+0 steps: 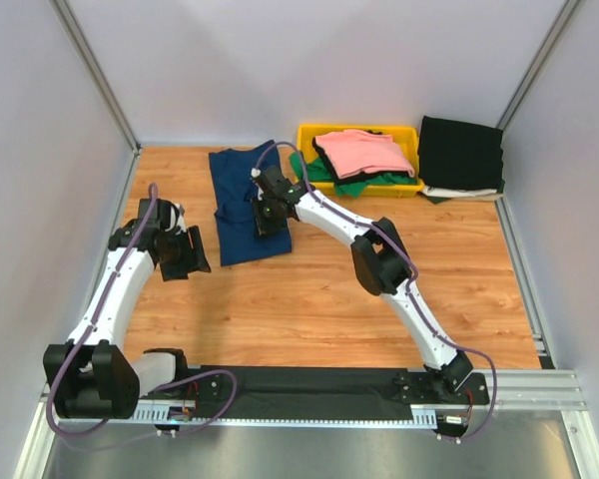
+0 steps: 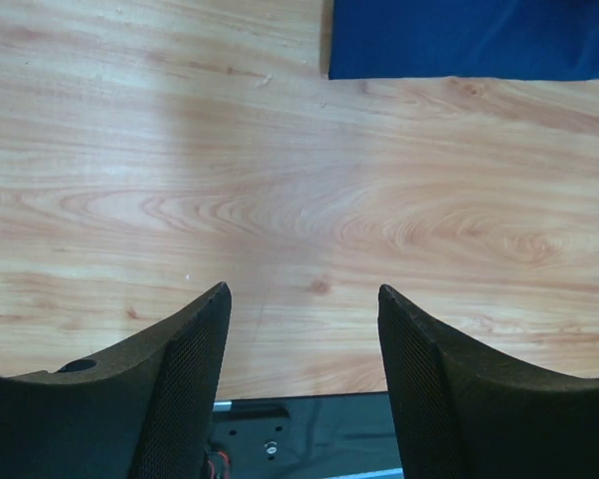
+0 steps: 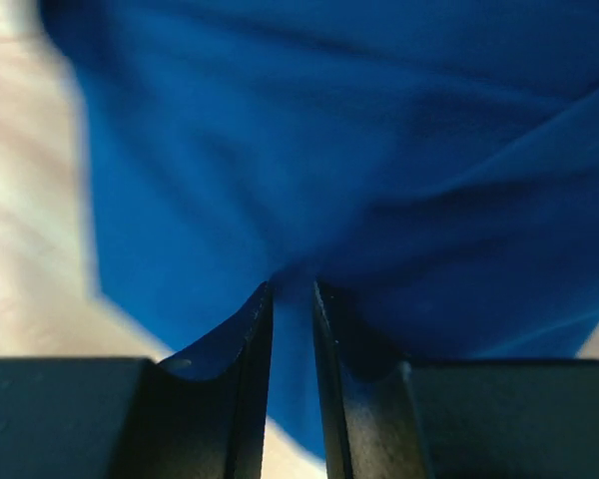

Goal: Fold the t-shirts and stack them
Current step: Fold the tshirt

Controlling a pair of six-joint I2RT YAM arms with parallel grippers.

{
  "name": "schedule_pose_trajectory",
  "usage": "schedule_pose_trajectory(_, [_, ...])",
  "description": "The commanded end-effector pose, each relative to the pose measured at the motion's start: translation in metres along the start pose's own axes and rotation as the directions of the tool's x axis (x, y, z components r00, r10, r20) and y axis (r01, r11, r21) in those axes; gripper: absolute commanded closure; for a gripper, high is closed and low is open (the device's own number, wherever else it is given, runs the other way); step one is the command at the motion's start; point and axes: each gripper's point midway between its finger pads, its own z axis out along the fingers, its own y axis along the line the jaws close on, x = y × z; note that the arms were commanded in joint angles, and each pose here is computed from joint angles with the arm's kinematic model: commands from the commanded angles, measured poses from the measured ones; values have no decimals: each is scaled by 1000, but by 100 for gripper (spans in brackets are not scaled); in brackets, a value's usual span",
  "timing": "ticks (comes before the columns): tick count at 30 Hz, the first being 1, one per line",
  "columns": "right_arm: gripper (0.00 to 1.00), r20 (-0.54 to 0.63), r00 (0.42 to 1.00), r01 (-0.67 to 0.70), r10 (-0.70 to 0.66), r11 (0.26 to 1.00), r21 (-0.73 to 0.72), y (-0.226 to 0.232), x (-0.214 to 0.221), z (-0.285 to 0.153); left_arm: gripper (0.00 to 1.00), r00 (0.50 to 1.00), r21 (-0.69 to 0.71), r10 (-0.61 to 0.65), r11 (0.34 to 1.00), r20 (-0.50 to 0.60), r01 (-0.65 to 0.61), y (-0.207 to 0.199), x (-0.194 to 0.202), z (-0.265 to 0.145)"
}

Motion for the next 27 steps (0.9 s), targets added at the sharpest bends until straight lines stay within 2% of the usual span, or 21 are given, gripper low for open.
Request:
schedule_pose_trajectory(1, [76, 56, 998, 31, -34, 999, 40, -8, -23, -1, 33, 992, 19, 57, 998, 111, -59, -6, -23, -7])
schedule_pose_trajectory(10, [76, 111, 994, 7, -17, 996, 84, -41, -44, 19, 34, 995, 26, 60, 998, 83, -62, -6, -19, -2])
schedule_pose_trajectory(16, [72, 281, 959, -50, 19, 994, 101, -63, -95, 24, 34, 996, 29, 61, 998, 71, -63, -6, -17, 0])
schedule_pose_trajectory(18, [71, 381, 924, -73, 36, 994, 83, -70, -123, 24, 34, 996, 29, 59, 998, 70, -62, -6, -17, 1])
schedule_pose_trajectory(19, [70, 464, 884, -77, 50, 996, 40, -60, -148, 15, 35, 996, 34, 60, 997, 64, -63, -7, -16, 1])
schedule_pose_trajectory(22, [68, 615, 786, -50, 62, 998, -38, -42, -197, -18, 36, 996, 33, 62, 997, 63, -64, -6, -16, 2])
schedule_pose_trajectory(23, [65, 712, 700, -4, 65, 996, -87, -22, -228, -52, 36, 996, 34, 63, 997, 60, -65, -7, -16, 2])
schedule_pose_trajectory(24, [63, 758, 649, 23, 66, 994, -106, -11, -243, -72, 36, 996, 32, 64, 997, 61, -66, -7, -16, 2])
schedule_pose_trajectory(25, [60, 828, 555, 76, 73, 987, -138, 6, -265, -102, 36, 996, 31, 64, 997, 61, -66, -7, -16, 2])
schedule_pose_trajectory(26, [56, 861, 503, 110, 77, 982, -151, 18, -275, -124, 36, 996, 31, 66, 997, 60, -68, -8, -15, 2])
schedule_pose_trajectory(27, [46, 899, 430, 109, 84, 983, -144, 25, -287, -156, 36, 995, 33, 74, 997, 60, -76, -9, -15, 2])
